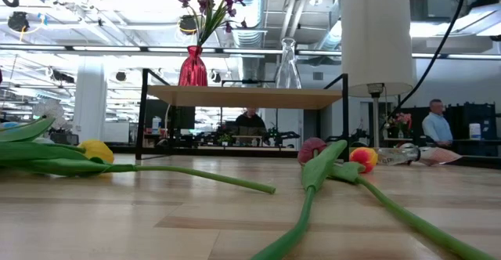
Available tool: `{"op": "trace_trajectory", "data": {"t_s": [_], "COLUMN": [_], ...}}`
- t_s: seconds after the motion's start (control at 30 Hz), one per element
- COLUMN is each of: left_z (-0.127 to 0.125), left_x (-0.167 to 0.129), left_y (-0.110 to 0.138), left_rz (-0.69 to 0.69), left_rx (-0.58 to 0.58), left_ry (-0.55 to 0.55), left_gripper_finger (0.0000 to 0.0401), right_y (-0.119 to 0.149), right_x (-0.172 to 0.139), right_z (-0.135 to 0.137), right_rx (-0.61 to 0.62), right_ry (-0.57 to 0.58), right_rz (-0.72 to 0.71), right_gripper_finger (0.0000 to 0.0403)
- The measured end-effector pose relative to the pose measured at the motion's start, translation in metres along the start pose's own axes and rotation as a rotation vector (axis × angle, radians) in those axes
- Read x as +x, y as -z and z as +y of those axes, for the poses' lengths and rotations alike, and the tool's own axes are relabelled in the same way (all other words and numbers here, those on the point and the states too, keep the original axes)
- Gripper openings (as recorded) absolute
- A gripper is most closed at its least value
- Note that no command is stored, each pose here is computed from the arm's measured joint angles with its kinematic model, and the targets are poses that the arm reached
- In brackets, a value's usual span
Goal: Pick and place flowers into a vace then onto a shelf
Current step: Put the red flower into the red vase on the shelf
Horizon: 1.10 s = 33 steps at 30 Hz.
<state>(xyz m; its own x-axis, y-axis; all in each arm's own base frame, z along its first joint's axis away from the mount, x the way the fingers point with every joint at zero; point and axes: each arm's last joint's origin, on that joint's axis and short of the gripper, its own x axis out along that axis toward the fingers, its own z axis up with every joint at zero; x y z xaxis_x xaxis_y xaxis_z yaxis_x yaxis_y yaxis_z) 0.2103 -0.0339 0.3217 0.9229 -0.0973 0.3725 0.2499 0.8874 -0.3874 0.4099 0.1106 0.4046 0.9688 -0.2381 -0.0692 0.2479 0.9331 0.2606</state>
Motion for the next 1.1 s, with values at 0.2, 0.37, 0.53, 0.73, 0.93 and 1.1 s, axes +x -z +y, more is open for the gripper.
{"op": "trace_trajectory", "data": {"t_s": [0.2, 0.37, 0.53, 0.73, 0.93, 1.1], "left_z": [0.000, -0.001, -0.001, -0.001, 0.000, 0.001], "left_x": [0.000, 0.000, 0.000, 0.000, 0.000, 0.000], "left_y": [0.000, -0.001, -0.001, -0.001, 0.000, 0.002], "left_rz": [-0.003, -0.003, -0.004, -0.006, 0.003, 0.013], "left_rx": [0.000, 0.012, 0.019, 0.018, 0.004, -0.017], "left_ry": [0.002, 0.007, 0.008, 0.005, -0.011, -0.011], "left_gripper_finger": [0.0106, 0.0058, 0.0013, 0.0004, 0.0001, 0.0000], "right_y": [0.000, 0.000, 0.000, 0.000, 0.005, 0.010], "right_x": [0.000, 0.000, 0.000, 0.000, -0.001, -0.009], "right_z": [0.000, 0.000, -0.001, -0.001, -0.001, 0.007], "right_rx": [0.000, -0.001, -0.003, -0.003, -0.023, -0.009], "right_ry": [0.003, 0.007, 0.010, 0.013, 0.021, 0.012], "right_rz": [-0.001, -0.001, 0.000, -0.001, 0.044, 0.092], "right_gripper_finger": [0.0000, 0.0000, 0.0000, 0.0013, 0.0059, 0.0102]}}
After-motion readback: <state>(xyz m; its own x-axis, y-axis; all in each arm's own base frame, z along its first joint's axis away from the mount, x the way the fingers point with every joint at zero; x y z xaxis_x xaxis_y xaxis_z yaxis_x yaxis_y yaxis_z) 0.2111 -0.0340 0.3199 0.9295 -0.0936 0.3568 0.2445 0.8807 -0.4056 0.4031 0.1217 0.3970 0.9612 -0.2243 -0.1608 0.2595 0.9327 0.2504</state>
